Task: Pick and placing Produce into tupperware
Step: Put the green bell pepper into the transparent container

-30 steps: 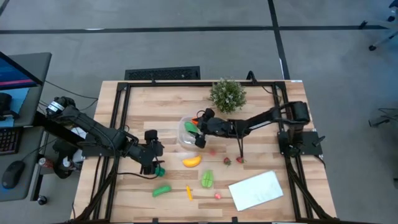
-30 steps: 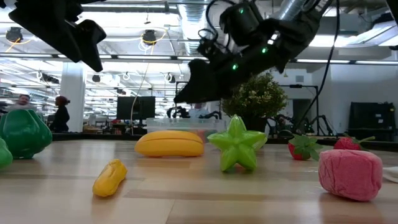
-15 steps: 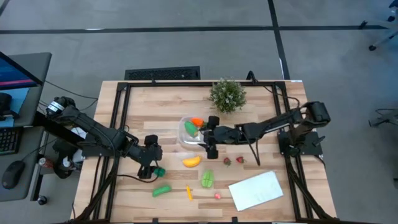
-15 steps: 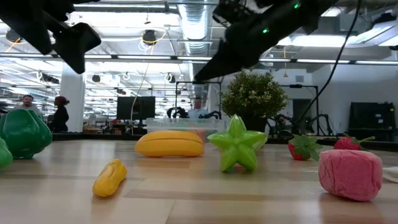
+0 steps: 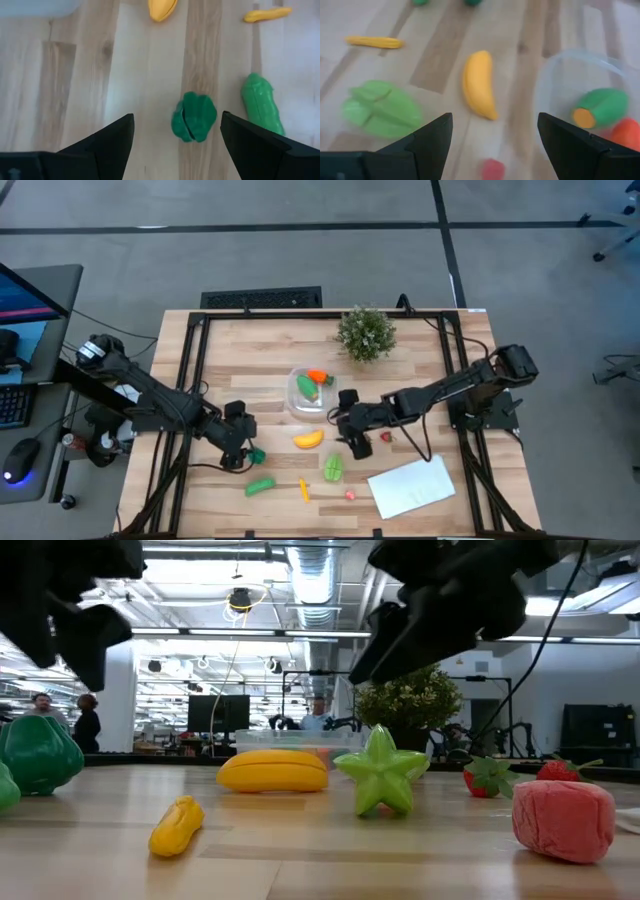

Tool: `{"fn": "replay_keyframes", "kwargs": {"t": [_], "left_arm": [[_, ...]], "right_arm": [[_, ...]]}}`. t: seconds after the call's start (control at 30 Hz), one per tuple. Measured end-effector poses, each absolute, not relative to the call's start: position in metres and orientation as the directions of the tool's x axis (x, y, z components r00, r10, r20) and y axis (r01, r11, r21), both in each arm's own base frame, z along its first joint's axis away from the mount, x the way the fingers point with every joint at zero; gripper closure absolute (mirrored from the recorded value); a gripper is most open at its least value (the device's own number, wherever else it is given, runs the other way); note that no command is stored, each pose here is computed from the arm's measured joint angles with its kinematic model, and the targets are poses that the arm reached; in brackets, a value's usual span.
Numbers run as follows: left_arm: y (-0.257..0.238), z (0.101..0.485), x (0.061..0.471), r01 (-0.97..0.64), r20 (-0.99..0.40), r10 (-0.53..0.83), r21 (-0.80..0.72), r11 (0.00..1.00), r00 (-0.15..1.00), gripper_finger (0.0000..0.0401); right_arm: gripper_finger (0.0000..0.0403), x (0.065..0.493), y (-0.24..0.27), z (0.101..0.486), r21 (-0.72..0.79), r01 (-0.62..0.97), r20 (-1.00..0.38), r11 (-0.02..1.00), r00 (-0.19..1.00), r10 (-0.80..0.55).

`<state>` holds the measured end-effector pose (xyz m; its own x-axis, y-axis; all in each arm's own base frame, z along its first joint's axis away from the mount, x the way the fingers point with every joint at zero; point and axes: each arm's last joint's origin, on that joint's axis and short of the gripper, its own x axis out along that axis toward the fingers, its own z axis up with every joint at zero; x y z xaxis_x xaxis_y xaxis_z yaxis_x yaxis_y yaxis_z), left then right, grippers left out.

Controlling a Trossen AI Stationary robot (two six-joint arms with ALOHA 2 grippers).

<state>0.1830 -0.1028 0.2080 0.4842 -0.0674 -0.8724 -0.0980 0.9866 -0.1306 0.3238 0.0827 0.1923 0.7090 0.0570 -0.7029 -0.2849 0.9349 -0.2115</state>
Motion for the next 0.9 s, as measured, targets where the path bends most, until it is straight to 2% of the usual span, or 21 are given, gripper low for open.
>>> {"fn": "replay_keyframes", "kwargs": {"t": [0.27, 0.9], "left_arm": [[-0.105, 0.195, 0.181, -0.143, -0.856, -0.085, -0.182, 0.973, 0.510, 0.0117], [-0.111, 0.192, 0.184, -0.220, -0.840, -0.056, -0.205, 0.954, 0.539, 0.0117]], "right_arm": [[0.0116, 0.316, 0.101, 0.194, -0.201, -0.333, -0.708, 0.921, 0.699, 0.099], [0.0116, 0.307, 0.123, 0.192, -0.166, -0.366, -0.724, 0.916, 0.675, 0.138]]}}
